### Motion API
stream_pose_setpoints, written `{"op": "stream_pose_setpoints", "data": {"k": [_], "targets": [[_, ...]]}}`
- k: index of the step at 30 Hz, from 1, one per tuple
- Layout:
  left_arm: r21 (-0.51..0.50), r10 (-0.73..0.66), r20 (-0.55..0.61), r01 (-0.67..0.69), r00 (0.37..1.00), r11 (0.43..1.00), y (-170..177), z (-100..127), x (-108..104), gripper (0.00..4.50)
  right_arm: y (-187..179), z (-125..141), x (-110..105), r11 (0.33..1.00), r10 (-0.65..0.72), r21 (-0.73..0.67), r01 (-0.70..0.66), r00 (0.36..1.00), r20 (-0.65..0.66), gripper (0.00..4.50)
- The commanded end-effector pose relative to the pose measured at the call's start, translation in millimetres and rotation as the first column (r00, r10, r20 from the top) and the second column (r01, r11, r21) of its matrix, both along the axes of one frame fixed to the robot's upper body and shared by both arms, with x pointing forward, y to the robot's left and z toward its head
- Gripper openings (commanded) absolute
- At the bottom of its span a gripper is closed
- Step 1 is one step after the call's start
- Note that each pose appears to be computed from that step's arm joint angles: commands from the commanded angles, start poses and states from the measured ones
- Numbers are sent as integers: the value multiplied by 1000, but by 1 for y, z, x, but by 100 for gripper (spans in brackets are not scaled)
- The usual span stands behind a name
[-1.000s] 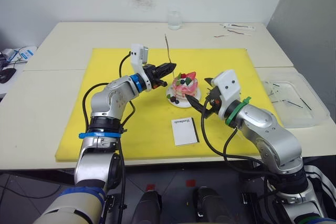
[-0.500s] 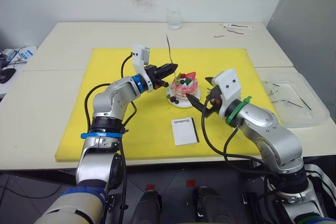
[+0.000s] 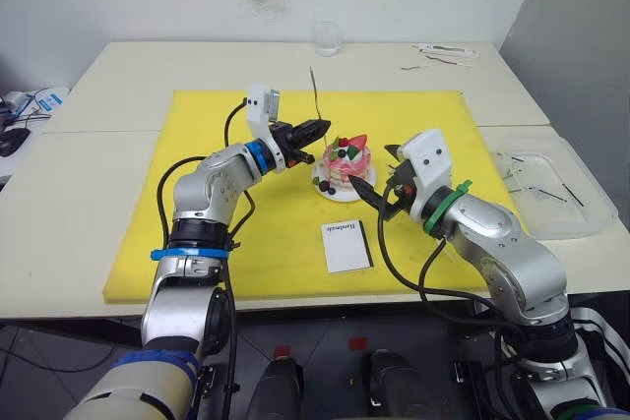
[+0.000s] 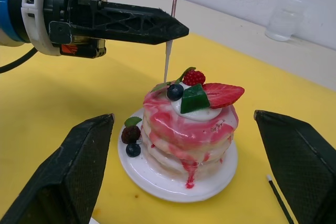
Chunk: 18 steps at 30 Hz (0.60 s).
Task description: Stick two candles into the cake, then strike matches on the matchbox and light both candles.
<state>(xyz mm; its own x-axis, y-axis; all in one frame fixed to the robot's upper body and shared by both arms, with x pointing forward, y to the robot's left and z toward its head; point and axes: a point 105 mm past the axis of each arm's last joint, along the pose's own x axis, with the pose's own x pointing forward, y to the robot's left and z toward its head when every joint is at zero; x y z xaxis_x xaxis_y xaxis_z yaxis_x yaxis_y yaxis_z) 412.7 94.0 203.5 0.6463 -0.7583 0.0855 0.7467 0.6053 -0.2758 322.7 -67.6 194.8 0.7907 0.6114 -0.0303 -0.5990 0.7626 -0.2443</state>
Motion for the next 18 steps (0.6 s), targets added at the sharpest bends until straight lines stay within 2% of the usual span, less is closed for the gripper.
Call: {"op": "stream_pose_setpoints", "data": {"k": [1, 11, 18], "targets": [[-12, -11, 57, 12, 998, 1000, -3, 14, -1, 0, -1, 16, -1, 1000, -6, 18, 5, 998, 56, 447], [-13, -16, 56, 17, 998, 1000, -6, 12, 0, 0, -2, 16, -2, 1000, -9, 18, 8, 998, 58, 447], [33, -23, 52, 21, 998, 999, -8, -3, -1, 0, -1, 17, -2, 1000, -8, 24, 7, 998, 61, 447]]}}
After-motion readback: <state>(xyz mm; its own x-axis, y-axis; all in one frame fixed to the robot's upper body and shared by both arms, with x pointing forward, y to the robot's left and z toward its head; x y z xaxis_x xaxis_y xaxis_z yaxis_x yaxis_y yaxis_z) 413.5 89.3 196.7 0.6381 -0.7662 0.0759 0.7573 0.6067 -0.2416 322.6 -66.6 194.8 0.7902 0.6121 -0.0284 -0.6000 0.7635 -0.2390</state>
